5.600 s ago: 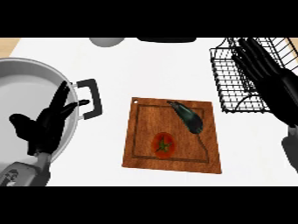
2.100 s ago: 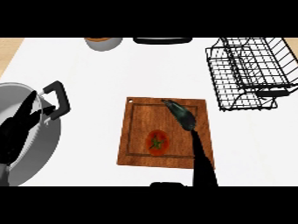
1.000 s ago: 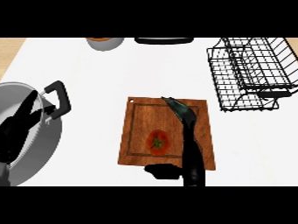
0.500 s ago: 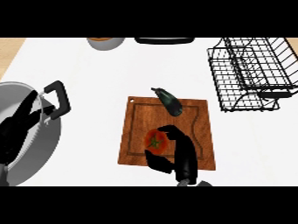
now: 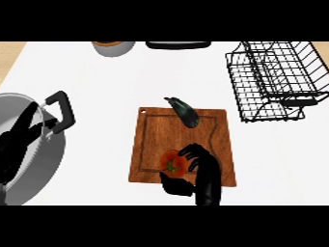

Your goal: Pick the tomato from the cutting board and place it in the tiered basket

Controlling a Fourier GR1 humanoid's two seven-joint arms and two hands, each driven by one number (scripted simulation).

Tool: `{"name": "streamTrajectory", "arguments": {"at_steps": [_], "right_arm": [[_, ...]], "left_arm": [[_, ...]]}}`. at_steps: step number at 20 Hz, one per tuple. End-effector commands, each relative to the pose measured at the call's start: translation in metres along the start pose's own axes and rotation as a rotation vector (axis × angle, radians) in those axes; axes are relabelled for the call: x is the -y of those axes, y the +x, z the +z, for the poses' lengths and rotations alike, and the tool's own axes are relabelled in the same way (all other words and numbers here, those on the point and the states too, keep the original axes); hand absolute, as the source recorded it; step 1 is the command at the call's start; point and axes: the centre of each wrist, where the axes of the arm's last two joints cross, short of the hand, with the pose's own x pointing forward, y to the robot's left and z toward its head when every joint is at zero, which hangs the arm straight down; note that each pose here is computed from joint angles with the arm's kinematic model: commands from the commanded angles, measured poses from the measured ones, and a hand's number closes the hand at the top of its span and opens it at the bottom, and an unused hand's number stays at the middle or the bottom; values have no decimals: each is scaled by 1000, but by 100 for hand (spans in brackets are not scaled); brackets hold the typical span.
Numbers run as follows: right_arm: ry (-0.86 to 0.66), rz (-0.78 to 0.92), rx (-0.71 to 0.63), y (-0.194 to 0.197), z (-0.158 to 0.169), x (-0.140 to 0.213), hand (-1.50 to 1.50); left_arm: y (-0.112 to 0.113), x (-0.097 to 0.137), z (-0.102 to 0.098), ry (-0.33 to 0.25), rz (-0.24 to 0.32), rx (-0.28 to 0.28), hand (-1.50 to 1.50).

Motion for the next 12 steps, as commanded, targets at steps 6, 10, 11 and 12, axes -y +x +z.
{"name": "streamTrajectory", "arguments": {"at_steps": [6, 10, 11, 12], "right_arm": [[186, 606, 308, 9, 12, -26, 150], [58, 621, 374, 73, 28, -28, 150], [3, 649, 379, 76, 30, -29, 150], [-40, 633, 408, 100, 28, -20, 150]], "left_arm": [[-31, -2, 13, 21, -40, -174, 0], [-38, -8, 20, 41, -34, -205, 0], [-40, -5, 21, 42, -23, -217, 0], [-45, -13, 25, 53, -20, -218, 0]]}}
